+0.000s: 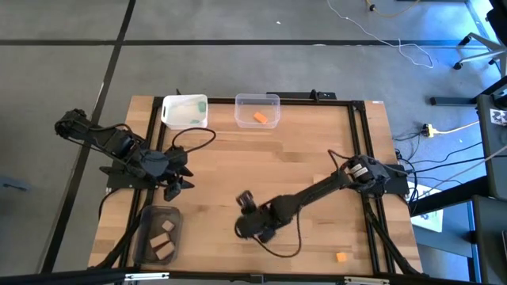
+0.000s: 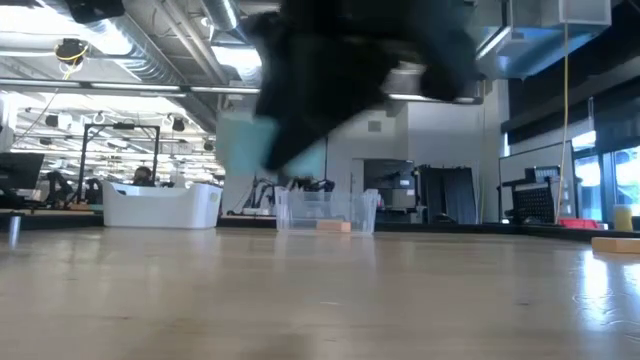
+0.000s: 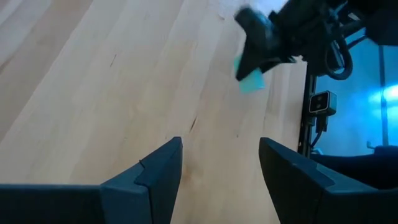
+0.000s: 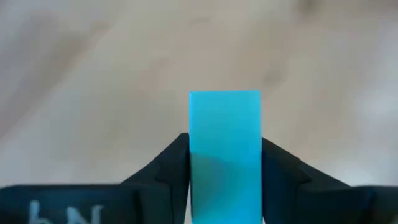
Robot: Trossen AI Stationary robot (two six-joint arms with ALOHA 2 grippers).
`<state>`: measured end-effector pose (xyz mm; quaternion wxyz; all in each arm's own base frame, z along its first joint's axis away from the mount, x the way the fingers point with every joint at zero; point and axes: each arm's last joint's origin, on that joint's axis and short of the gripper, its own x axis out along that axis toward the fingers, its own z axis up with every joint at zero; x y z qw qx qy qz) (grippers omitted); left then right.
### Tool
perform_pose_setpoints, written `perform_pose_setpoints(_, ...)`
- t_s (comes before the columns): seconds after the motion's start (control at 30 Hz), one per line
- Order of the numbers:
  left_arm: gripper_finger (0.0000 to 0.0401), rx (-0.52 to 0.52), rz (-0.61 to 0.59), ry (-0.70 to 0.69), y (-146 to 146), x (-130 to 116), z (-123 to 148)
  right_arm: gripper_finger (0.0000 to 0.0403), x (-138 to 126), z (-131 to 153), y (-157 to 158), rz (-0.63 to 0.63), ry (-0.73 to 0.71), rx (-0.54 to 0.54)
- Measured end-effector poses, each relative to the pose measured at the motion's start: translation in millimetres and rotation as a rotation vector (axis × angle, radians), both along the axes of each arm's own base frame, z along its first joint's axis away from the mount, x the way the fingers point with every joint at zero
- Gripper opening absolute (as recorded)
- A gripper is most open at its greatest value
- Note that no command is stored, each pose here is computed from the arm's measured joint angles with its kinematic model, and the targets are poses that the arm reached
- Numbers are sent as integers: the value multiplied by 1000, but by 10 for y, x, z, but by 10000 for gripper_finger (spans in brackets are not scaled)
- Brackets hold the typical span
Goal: Sort & place blocks by color
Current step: Put the blue block into the white bin
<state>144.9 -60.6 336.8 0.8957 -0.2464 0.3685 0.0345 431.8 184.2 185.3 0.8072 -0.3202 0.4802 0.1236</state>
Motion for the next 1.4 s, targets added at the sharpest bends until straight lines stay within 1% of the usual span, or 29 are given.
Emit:
perform_pose_setpoints(0.1,204,-16,12,-3,-2,3,4,134,105,190,-151,-92,-65,-75)
perform_pose_setpoints(0.2,204,-17,14,-5,-2,4,7,134,193,359,-284,-157,-139,-172)
perform_pose_setpoints(0.33,204,6,48,-19,8,11,9,134,281,574,-440,-251,-231,-278)
perform_pose_setpoints(0.4,204,32,86,-55,18,27,27,134,318,654,-531,-294,-266,-342)
perform_pose_setpoints(0.47,204,77,141,-123,29,58,67,134,357,718,-617,-335,-303,-409)
perform_pose_setpoints(0.6,204,182,235,-230,57,99,137,134,419,844,-785,-434,-369,-476)
perform_pose_setpoints(0.73,204,222,290,-254,75,102,151,134,473,941,-933,-482,-406,-465)
perform_pose_setpoints(0.87,204,256,344,-260,80,126,140,134,533,1035,-1016,-466,-439,-486)
perform_pose_setpoints(1.0,204,216,466,-297,101,143,153,134,564,1164,-1007,-387,-452,-477)
perform_pose_setpoints(1.07,204,221,492,-300,123,146,154,134,576,1257,-993,-349,-472,-444)
perform_pose_setpoints(1.2,204,180,541,-317,141,145,167,134,569,1488,-982,-285,-509,-365)
perform_pose_setpoints(1.27,204,149,556,-331,142,132,184,134,566,1577,-988,-278,-534,-340)
perform_pose_setpoints(1.3,204,130,566,-340,135,131,193,134,560,1610,-990,-291,-543,-348)
perform_pose_setpoints(1.4,204,119,578,-374,103,146,211,134,537,1650,-994,-314,-538,-383)
